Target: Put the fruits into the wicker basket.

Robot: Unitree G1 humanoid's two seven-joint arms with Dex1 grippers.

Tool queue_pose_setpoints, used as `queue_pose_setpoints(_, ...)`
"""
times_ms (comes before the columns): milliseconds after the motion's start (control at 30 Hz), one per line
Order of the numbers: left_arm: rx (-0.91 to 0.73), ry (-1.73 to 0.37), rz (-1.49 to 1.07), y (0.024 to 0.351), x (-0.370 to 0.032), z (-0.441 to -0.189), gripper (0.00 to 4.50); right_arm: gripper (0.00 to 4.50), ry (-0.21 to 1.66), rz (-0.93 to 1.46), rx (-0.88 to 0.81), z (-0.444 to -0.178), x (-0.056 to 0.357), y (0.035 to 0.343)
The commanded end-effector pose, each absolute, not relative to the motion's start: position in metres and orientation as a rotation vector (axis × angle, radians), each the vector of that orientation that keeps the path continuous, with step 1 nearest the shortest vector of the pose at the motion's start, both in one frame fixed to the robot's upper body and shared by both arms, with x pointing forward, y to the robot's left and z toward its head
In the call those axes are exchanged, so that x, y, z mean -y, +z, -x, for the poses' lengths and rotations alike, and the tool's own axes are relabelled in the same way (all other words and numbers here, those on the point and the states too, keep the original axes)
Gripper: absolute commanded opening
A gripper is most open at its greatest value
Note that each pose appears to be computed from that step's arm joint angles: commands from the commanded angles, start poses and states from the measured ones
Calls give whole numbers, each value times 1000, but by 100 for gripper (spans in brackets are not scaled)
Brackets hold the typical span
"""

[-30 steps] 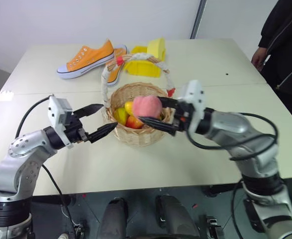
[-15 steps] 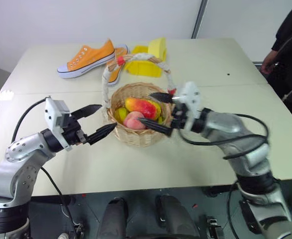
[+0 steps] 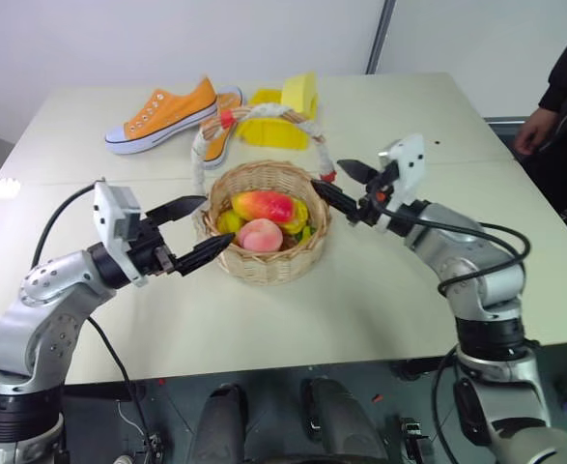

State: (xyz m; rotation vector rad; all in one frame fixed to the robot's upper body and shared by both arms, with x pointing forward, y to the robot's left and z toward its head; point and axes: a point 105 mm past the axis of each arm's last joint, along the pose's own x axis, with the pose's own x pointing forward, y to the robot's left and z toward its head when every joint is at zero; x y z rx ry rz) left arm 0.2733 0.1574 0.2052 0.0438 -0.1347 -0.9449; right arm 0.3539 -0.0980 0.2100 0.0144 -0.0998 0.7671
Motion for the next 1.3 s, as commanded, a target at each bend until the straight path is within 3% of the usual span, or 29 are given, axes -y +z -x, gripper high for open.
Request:
queue_pose_setpoints(33, 181, -955, -58, 214, -155, -271, 450, 149, 763, -29, 183, -353, 101, 230)
queue_pose_setpoints(133, 182, -958, -56, 214, -153, -270, 450, 2, 761, -27, 206, -350, 102, 236)
queue_pose_setpoints(267, 185, -964, -53, 214, -151, -271, 450, 2, 687, 10, 286, -346, 126, 256)
queue_pose_setpoints(467, 188, -993, -48, 214, -146, -274, 450, 2, 310, 152, 339, -353, 223, 278)
queue_pose_setpoints(633, 196, -1027, -42, 213, -138, -279, 450, 2, 40, 247, 299, -356, 292, 270)
queue_pose_setpoints(800, 210, -1053, -43, 214, -130, -283, 450, 2, -66, 234, 268, -359, 321, 258)
queue_pose_setpoints(1033, 208, -1052, -44, 214, -130, -284, 450, 348, -64, 226, 252, -346, 328, 250)
queue_pose_setpoints(1267, 119, -933, -84, 191, -155, -285, 450, 348, -12, 176, 246, -300, 342, 235)
queue_pose_setpoints(1300, 94, -875, -78, 184, -164, -287, 450, 348, 74, 160, 227, -296, 330, 228)
